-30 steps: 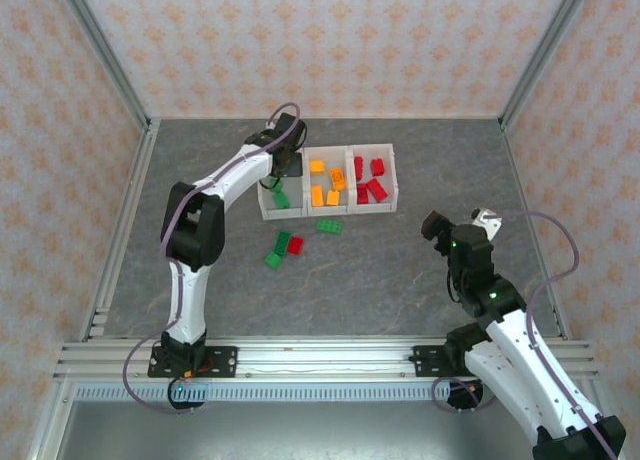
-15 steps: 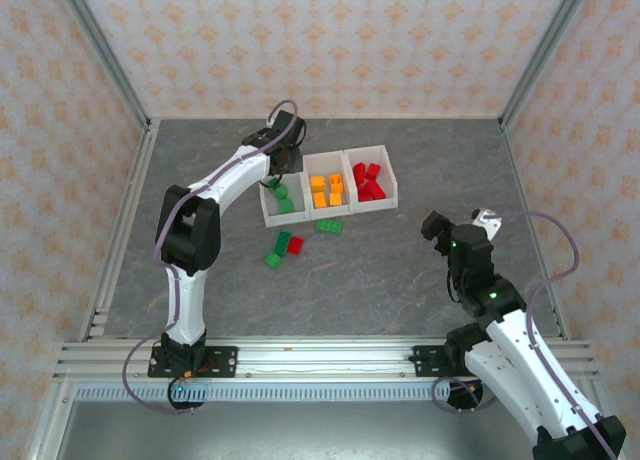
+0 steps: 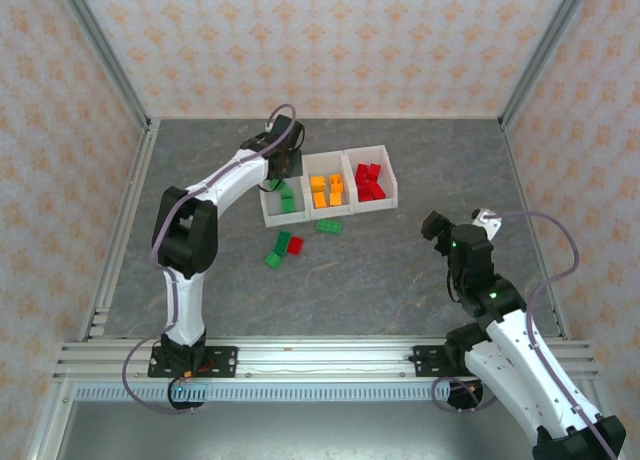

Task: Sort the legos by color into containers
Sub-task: Rotate the container at the top-center of the table.

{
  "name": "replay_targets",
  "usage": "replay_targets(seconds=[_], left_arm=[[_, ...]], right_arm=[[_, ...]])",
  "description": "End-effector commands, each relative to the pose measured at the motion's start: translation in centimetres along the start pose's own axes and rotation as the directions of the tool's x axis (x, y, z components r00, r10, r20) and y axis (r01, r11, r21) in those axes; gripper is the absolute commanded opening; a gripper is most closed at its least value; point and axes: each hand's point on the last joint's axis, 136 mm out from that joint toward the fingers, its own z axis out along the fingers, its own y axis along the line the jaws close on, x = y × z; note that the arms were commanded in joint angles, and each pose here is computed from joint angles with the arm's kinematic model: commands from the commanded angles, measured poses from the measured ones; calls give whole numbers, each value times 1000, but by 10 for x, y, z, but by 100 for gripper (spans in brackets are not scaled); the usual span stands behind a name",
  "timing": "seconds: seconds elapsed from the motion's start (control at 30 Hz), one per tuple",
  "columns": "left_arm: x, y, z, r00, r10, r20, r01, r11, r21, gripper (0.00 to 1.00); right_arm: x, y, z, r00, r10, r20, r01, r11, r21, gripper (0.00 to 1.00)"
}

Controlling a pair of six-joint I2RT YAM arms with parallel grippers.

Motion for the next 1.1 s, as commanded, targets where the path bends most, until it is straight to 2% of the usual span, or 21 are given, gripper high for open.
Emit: replay_targets(seconds=[0.0, 0.27, 0.47, 0.67, 0.73, 1.07], left_arm=[[14, -19, -32, 1000, 0, 9, 0, 998, 55, 9], [82, -50, -73, 998, 55, -26, -52, 994, 100, 45], [114, -63, -71, 997, 35, -64, -27, 991, 129, 56], [126, -80, -58, 993, 68, -96, -56, 991, 122, 70], [129, -87, -54, 991, 74, -108, -59, 989, 132, 99], [137, -99, -36, 985, 104, -137, -91, 991, 98, 99]], right_arm=[[-3, -2, 1, 1000, 0, 19, 0, 1000, 14, 100], [3, 0, 5, 1000, -11, -5, 11, 1000, 11, 100], [3, 0, 6, 1000, -13, -8, 13, 1000, 8, 100], [3, 0, 5, 1000, -13, -9, 13, 1000, 9, 100], [3, 0, 5, 1000, -11, -7, 12, 1000, 9, 100], [3, 0, 5, 1000, -11, -5, 12, 1000, 9, 100]])
